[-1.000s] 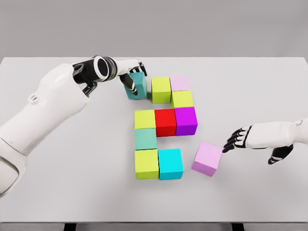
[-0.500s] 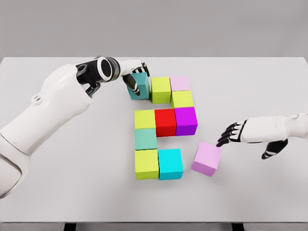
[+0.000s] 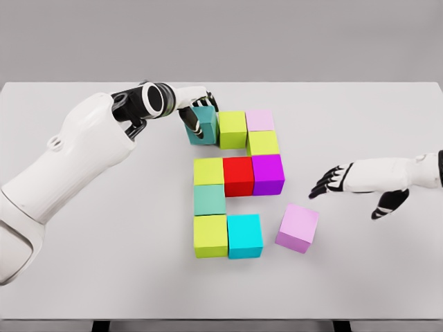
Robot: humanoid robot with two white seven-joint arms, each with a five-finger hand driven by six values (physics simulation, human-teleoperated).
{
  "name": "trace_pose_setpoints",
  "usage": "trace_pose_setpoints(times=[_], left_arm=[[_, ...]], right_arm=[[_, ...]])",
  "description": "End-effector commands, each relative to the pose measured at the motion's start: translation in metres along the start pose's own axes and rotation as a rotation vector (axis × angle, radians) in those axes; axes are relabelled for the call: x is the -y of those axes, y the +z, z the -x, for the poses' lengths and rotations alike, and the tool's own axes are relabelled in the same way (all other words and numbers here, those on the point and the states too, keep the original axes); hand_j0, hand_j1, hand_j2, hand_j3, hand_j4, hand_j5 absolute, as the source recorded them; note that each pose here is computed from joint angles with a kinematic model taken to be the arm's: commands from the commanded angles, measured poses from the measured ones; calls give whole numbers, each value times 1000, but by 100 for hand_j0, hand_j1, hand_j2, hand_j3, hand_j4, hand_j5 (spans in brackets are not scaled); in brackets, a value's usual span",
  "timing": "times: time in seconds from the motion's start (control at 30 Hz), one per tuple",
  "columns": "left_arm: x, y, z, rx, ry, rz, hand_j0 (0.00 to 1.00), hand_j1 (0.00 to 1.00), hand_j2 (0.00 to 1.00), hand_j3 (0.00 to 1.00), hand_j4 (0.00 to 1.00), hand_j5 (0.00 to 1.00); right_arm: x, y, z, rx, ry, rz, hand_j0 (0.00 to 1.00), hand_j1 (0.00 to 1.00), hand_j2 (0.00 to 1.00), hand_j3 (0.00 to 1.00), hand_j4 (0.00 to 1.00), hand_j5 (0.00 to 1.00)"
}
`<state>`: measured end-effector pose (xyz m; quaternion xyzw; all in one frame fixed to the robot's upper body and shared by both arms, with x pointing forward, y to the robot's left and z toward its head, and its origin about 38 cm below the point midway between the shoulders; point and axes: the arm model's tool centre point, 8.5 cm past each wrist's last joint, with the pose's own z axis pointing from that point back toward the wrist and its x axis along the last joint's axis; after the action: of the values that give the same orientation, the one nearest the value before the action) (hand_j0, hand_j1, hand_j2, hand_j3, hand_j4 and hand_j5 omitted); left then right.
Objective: Assemble the squares on the desktop into the number 2
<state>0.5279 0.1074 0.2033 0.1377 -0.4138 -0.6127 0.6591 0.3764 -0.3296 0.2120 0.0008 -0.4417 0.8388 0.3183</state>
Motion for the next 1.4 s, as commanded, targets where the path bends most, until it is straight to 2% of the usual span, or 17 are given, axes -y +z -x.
trace_pose_setpoints(times=[0.0,0.03,0.1,0.23,0.27,0.37,0.43,0.87,1.13,1.27,1.3,1.37], left_arm=[[0,0,-1,3,-4,-2,76,76,76,76,76,76],[0,0,0,2,-3,-2,81,81,81,81,81,81],[0,0,-1,3,-4,-2,85,85,85,85,85,85],[-1,0,1,0,-3,-3,90,90,90,90,90,90],[0,0,-1,3,-4,-2,95,95,95,95,95,95],[0,0,-1,3,-4,-2,99,99,99,99,99,99],[-1,1,0,2,-3,-3,99,99,99,99,99,99],[2,-3,7,-37,-33,-23,99,99,99,99,99,99],[4,-3,1,-31,-55,-33,99,99,99,99,99,99],[4,-2,0,-28,-57,-34,99,99,99,99,99,99],[5,-3,1,-30,-55,-32,99,99,99,99,99,99],[4,-2,0,-29,-56,-34,99,99,99,99,99,99]], right_arm=[[0,-3,9,-13,-22,10,100,100,100,100,100,100],[0,-1,13,-27,-22,9,100,100,100,100,100,100],[4,-17,8,4,-9,11,100,100,100,100,100,100],[3,-20,14,-8,-14,8,100,100,100,100,100,100],[1,-22,13,-4,-12,0,100,100,100,100,100,100],[1,-28,1,32,9,-7,100,100,100,100,100,100],[3,-28,-8,52,26,-9,100,100,100,100,100,100],[2,-32,-14,73,35,-14,100,100,100,100,100,100],[7,-36,-27,105,64,-12,100,100,100,100,100,100],[10,-26,-12,64,36,10,100,100,100,100,100,100],[8,-21,0,29,13,13,100,100,100,100,100,100],[2,-18,9,-2,-2,1,100,100,100,100,100,100]])
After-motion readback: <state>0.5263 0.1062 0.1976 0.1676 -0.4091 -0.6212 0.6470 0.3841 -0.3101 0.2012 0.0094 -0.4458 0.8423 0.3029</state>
